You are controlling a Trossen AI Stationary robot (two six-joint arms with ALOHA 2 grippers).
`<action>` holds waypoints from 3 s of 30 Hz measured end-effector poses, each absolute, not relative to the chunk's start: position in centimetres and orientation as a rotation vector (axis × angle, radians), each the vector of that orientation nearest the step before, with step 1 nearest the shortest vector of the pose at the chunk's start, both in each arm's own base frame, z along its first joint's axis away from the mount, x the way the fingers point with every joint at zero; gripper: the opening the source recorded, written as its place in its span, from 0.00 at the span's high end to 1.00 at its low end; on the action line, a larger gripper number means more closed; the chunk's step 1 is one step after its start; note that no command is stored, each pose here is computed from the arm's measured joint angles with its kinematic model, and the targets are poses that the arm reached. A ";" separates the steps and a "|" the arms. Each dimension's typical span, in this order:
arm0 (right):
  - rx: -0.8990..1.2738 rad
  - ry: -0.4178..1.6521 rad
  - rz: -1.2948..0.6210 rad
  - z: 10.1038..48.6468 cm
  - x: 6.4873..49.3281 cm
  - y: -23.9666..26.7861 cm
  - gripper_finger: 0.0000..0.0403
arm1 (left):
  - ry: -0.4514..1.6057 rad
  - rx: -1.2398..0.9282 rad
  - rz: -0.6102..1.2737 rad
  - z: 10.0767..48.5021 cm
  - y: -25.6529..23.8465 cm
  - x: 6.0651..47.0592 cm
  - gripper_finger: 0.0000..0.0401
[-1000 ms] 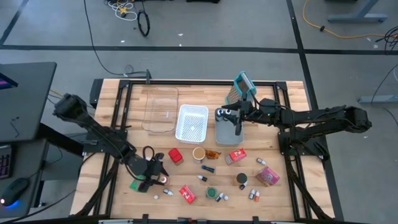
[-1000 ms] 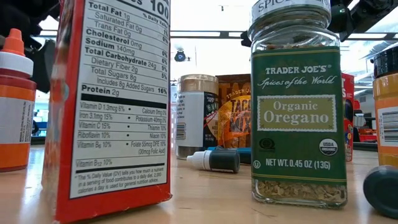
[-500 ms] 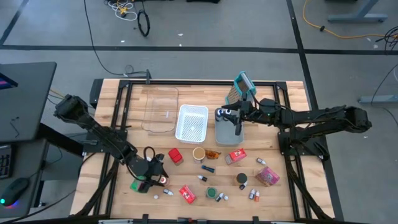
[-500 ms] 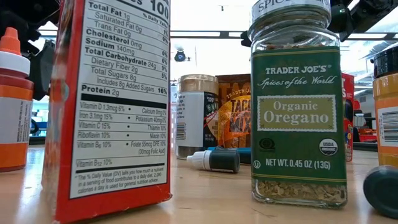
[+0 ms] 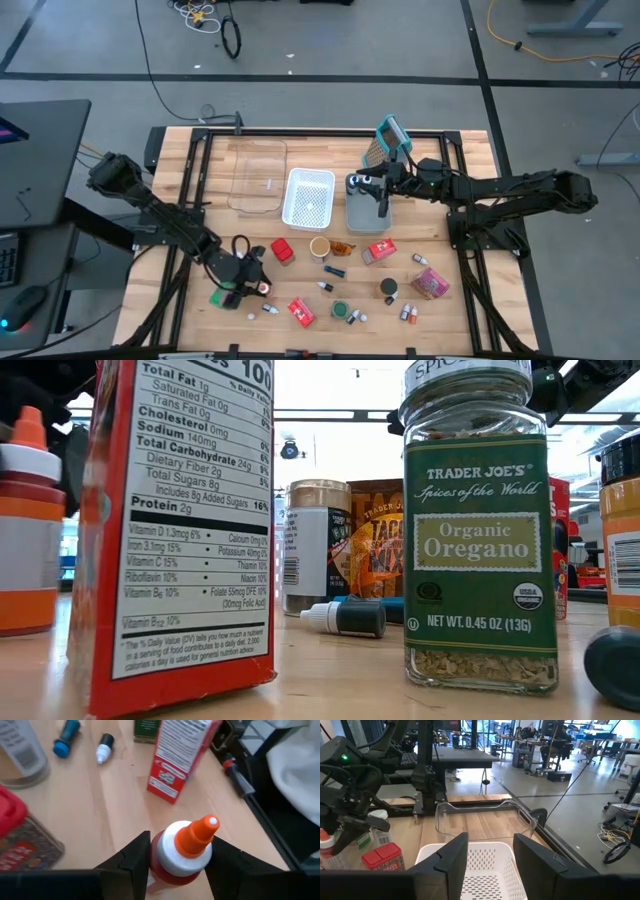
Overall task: Pick & Place Kitchen Items
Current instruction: Put the large orange food coloring into the gray bin
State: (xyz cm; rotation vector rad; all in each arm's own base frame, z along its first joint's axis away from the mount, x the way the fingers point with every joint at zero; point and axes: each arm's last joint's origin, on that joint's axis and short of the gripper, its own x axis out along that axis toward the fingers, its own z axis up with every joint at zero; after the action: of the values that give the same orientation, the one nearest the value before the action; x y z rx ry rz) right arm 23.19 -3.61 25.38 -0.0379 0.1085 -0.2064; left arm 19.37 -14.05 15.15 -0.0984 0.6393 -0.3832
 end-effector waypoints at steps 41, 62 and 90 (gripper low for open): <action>-0.312 0.096 0.199 26.3 36.2 6.7 0.58 | 0.592 0.287 -0.237 25.3 -7.4 26.0 0.60; -0.415 0.134 0.207 24.0 39.4 7.7 0.58 | 0.529 0.351 -0.074 25.9 -6.3 26.6 0.60; -0.433 0.186 0.047 23.9 39.5 6.6 0.88 | 0.509 0.343 -0.050 26.1 -6.0 26.8 0.54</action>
State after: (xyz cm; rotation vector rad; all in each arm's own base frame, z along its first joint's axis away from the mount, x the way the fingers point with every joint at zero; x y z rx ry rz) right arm 39.52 6.64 23.90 -0.4328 0.1862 0.0470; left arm 26.80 -5.95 26.10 0.3431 0.5094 -0.0499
